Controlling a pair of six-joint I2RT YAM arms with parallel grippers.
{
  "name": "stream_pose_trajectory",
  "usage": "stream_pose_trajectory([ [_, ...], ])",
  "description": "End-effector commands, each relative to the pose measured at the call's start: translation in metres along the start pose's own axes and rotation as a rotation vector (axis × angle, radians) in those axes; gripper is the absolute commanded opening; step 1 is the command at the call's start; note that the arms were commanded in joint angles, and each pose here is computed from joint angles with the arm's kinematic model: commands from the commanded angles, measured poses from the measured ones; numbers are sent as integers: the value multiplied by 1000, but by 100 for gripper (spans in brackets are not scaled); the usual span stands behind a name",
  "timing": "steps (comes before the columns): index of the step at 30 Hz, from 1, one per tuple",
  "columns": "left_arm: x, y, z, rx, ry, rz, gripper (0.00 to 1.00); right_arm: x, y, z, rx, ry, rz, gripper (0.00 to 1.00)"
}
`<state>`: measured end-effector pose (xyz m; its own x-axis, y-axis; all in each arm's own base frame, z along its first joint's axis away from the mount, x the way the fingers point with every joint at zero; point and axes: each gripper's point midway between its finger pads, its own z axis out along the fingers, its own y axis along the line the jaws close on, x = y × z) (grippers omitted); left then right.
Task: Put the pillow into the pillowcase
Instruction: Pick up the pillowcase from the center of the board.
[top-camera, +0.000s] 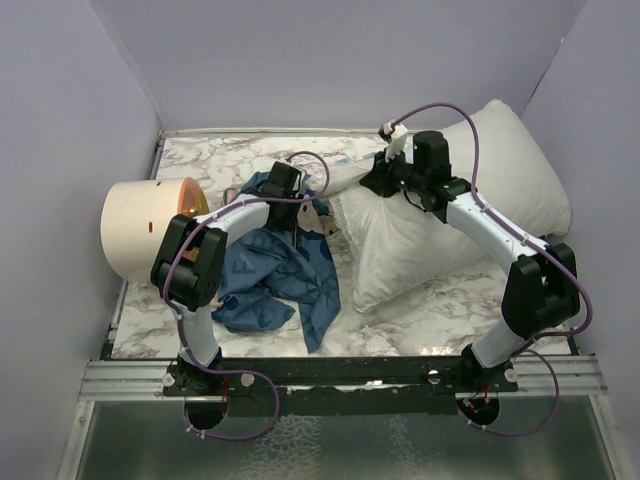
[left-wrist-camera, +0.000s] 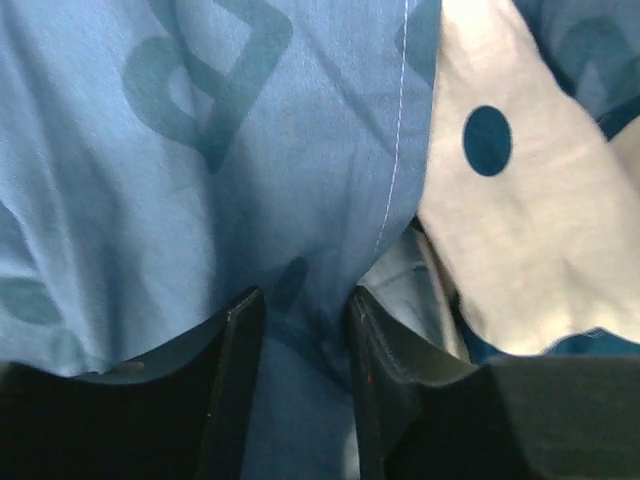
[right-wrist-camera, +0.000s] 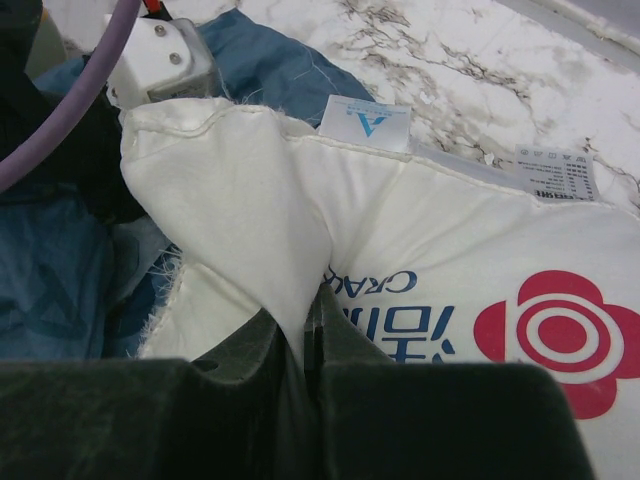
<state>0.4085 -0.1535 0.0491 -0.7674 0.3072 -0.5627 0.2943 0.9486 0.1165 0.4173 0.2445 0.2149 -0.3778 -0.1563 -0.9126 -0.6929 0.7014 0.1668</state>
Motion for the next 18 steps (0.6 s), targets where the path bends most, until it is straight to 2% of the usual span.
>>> stream_pose_trajectory([
  [1, -31, 17, -8, -94, -73, 14, 27, 13, 5, -3, -20, 33, 38, 1],
  [2, -35, 18, -12, -97, -86, 9, 17, 13, 5, -3, -20, 33, 36, 1],
  [4, -45, 19, -23, -94, -119, -2, 9, 14, 5, -3, -20, 35, 32, 1],
  [11, -71, 5, -66, 20, -222, -28, 1, 8, 7, -4, -37, 27, 15, 1],
  [18, -101, -1, -117, 101, -357, -83, 0, -4, 22, -13, -110, -2, -56, 1],
])
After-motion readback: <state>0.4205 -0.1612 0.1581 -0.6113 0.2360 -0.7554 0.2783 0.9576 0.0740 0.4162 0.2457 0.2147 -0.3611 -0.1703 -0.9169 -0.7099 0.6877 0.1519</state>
